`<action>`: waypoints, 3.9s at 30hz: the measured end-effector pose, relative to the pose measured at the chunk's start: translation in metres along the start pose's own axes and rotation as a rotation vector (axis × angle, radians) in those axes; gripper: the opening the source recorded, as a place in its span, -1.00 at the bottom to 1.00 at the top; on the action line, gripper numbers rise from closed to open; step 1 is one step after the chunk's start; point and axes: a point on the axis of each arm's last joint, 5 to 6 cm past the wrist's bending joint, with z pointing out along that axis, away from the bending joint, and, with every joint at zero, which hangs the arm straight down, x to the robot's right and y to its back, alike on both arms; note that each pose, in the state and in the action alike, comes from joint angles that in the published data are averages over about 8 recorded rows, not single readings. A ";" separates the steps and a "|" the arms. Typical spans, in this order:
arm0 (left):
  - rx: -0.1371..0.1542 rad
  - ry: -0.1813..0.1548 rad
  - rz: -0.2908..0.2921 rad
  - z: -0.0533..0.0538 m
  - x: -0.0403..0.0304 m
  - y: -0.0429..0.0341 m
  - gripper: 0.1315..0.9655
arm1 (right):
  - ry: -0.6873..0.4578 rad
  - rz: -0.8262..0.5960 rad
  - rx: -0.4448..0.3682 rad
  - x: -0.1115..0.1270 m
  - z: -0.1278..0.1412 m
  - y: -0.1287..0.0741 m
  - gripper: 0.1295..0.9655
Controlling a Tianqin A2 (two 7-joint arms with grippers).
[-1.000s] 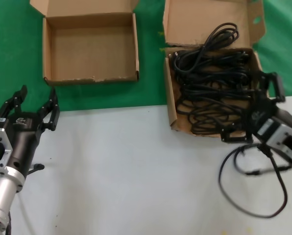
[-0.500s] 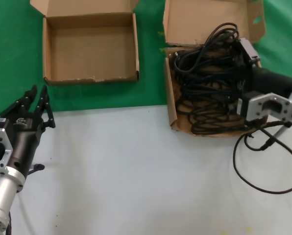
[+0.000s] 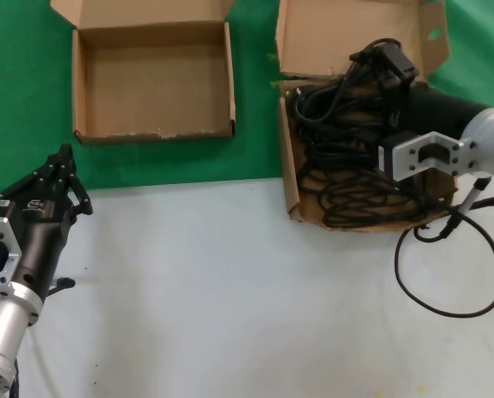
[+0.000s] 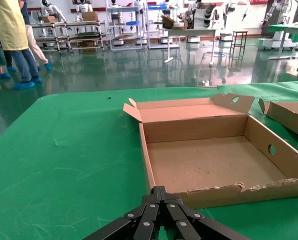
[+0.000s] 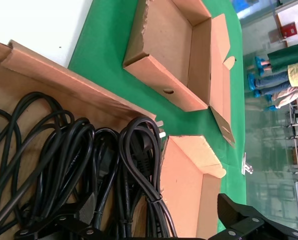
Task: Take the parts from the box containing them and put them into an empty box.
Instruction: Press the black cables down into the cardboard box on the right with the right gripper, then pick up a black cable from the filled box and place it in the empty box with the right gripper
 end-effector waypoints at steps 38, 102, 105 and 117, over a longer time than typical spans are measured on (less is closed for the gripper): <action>0.000 0.000 0.000 0.000 0.0000 0.0000 -0.97 | -0.012 -0.055 -0.022 -0.006 0.028 0.008 -0.72; 0.000 0.000 0.000 0.000 0.0000 0.0000 -0.97 | -0.011 -0.111 -0.059 0.002 0.035 0.003 -0.38; 0.000 0.000 0.000 0.000 0.0000 0.0000 -0.97 | -0.015 -0.109 -0.060 0.000 0.036 0.003 -0.44; 0.000 0.000 0.000 0.000 0.0000 0.0000 -0.97 | -0.010 -0.098 -0.057 -0.004 0.039 0.001 -0.77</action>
